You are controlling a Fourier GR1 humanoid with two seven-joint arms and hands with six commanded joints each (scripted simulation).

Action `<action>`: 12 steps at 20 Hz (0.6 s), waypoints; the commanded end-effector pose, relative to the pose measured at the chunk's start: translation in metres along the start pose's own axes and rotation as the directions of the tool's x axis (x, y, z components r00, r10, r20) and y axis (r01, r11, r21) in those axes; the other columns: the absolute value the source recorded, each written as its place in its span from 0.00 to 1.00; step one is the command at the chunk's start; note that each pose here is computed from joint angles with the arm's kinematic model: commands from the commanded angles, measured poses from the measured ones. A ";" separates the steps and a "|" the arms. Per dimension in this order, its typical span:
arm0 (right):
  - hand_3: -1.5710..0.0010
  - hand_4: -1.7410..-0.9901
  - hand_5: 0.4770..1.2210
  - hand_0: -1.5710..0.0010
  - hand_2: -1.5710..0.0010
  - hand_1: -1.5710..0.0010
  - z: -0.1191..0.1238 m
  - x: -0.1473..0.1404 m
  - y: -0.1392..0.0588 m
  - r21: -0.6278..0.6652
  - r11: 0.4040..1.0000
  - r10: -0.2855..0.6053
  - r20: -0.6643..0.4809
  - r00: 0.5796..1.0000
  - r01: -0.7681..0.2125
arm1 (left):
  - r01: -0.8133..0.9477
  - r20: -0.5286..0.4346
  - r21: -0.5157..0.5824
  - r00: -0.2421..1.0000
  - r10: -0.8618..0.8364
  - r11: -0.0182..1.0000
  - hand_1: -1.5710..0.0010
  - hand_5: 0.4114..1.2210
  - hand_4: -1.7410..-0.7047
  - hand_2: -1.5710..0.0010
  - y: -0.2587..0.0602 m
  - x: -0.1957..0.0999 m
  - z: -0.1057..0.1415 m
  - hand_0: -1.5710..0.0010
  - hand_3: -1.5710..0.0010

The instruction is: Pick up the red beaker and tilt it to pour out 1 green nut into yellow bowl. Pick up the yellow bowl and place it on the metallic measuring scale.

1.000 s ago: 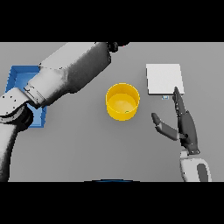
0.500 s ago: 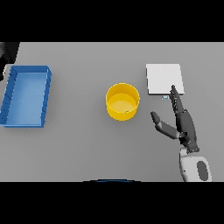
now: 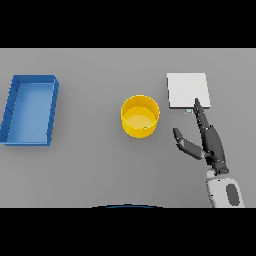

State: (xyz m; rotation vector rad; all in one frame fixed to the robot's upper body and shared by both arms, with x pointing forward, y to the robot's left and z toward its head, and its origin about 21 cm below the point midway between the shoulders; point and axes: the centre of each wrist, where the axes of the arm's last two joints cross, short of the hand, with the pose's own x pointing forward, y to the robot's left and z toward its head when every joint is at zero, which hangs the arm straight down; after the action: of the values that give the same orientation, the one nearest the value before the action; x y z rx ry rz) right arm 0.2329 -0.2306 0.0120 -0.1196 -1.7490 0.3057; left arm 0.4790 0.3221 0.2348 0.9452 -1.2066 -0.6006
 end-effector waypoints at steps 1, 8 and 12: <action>1.00 0.80 0.23 1.00 1.00 1.00 -0.001 0.000 0.002 0.004 1.000 -0.005 -0.004 1.000 0.005 | -0.050 -0.045 0.008 0.998 0.051 0.999 0.00 1.00 0.00 0.00 -0.005 -0.009 0.000 0.00 0.00; 1.00 0.78 0.27 1.00 1.00 1.00 -0.001 -0.004 -0.004 0.001 1.000 0.000 0.008 1.000 0.000 | -0.250 -0.168 0.001 0.954 0.246 0.968 0.00 1.00 0.00 0.00 -0.079 -0.093 0.022 0.00 0.00; 1.00 0.76 0.27 1.00 1.00 1.00 0.003 -0.002 -0.002 0.013 1.000 0.002 0.014 1.000 -0.002 | -0.299 -0.202 0.003 0.934 0.294 0.954 0.00 0.85 0.00 0.00 -0.103 -0.108 0.052 0.00 0.00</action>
State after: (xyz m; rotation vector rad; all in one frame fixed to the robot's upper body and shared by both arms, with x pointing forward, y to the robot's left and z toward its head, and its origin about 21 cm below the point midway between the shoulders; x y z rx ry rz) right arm 0.2309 -0.2333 0.0103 -0.1107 -1.7602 0.3205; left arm 0.4081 0.3441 0.0946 0.7592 -1.1301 -0.2751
